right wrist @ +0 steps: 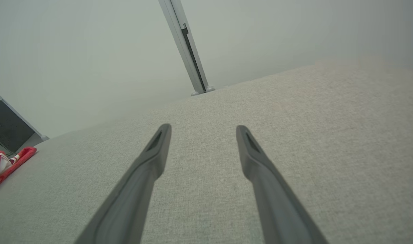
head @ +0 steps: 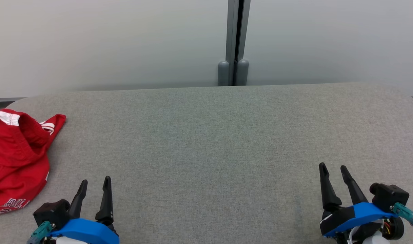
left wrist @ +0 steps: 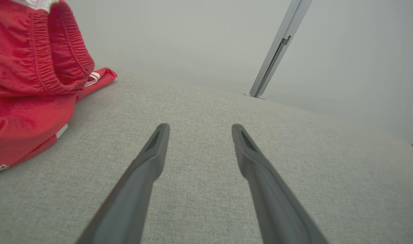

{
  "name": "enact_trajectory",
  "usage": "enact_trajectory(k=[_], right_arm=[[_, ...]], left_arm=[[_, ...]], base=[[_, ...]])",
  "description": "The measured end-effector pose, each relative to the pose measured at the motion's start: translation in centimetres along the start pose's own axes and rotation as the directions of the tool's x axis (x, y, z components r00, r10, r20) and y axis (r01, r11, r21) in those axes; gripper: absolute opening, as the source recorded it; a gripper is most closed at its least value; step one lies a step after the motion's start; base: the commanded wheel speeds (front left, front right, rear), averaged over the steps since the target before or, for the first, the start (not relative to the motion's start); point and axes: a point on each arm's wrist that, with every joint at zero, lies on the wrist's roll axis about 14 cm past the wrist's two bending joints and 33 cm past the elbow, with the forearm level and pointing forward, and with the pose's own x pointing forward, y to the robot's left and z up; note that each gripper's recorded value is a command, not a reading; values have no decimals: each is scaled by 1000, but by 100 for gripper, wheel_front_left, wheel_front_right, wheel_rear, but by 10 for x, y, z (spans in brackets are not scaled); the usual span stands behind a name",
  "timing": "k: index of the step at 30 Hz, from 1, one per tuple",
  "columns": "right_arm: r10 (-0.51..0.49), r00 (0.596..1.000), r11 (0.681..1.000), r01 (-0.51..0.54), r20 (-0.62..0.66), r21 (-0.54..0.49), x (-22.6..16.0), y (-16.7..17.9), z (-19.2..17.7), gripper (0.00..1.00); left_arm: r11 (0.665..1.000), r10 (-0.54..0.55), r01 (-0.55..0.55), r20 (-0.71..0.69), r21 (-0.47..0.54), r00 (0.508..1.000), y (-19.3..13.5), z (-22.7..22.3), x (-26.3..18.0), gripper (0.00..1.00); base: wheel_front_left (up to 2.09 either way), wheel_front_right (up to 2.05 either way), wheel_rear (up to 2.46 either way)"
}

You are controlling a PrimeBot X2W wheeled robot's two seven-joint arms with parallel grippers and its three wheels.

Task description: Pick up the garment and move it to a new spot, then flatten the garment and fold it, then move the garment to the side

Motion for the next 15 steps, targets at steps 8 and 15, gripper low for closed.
enact_trajectory(k=[8, 15], right_arm=[[25, 1000, 996, -24, 11, -81, 0, 5, 2, 100], [24, 1000, 990, -23, 1, -143, -3, 2, -2, 100]], left_arm=[[997, -22, 22, 4, 80, 1000, -4, 0, -2, 100], [990, -22, 24, -15, 138, 1000, -2, -8, -7, 100]], base=[[0, 0, 0], [0, 0, 0]])
